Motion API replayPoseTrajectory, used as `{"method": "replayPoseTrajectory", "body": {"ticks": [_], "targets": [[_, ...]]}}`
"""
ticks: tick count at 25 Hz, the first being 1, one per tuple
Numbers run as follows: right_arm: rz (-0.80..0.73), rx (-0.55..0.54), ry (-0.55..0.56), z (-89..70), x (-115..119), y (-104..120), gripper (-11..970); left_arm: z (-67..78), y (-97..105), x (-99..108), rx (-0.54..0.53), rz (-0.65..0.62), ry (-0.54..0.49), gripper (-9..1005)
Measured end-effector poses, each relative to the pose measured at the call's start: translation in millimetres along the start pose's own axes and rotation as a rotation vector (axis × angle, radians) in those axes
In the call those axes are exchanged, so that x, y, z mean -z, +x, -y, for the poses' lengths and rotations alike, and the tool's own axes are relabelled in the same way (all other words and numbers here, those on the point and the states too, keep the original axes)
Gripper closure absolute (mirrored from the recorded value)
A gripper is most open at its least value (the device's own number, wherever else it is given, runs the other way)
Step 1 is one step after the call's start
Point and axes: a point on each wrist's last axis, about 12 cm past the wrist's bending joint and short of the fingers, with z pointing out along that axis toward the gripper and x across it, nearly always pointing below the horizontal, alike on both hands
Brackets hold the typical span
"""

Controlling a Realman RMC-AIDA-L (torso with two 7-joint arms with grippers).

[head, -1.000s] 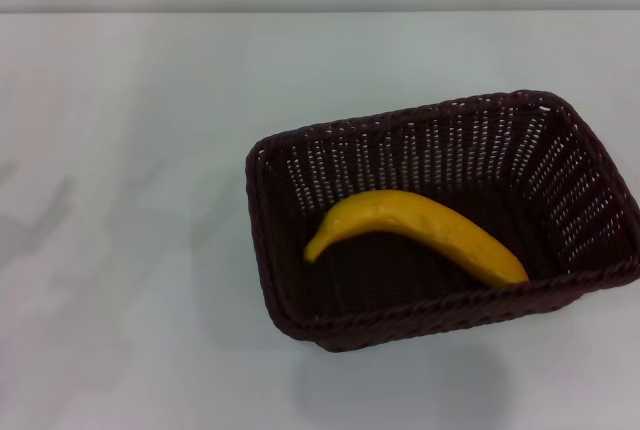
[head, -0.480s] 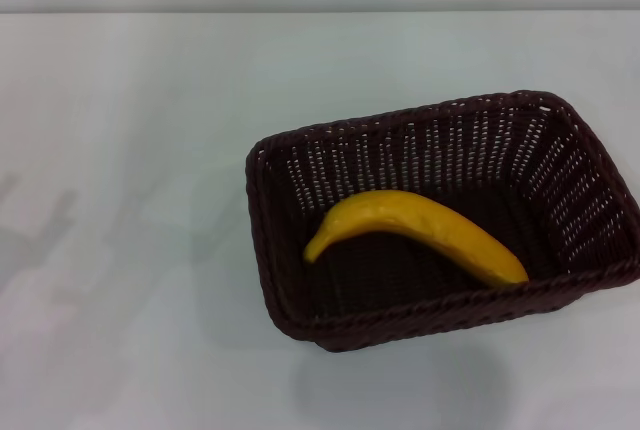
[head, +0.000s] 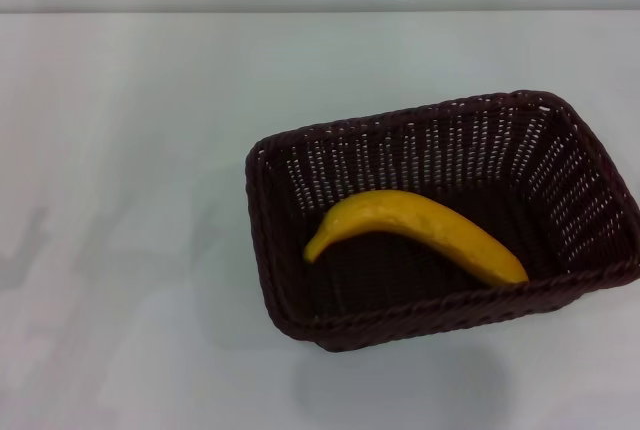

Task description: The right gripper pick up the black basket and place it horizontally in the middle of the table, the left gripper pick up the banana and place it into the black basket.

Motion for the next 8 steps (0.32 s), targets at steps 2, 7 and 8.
{"method": "replayPoseTrajectory", "body": {"ticks": [2,7,8], "targets": [[-0.006,0.000,-0.010,-1.7,-5,0,649,1.5,2,0,-0.018,-0.003,-0.003,103],[-0.056,-0.018,-0.076,-12.7,-30,3,845,-0.4,4,-3,-0.073,-0.010,-0.011,103],[-0.056,-0.029,-0.084,-14.0,-33,4,845,-1.7,1,-9,-0.088,0.015,-0.002,103]]}}
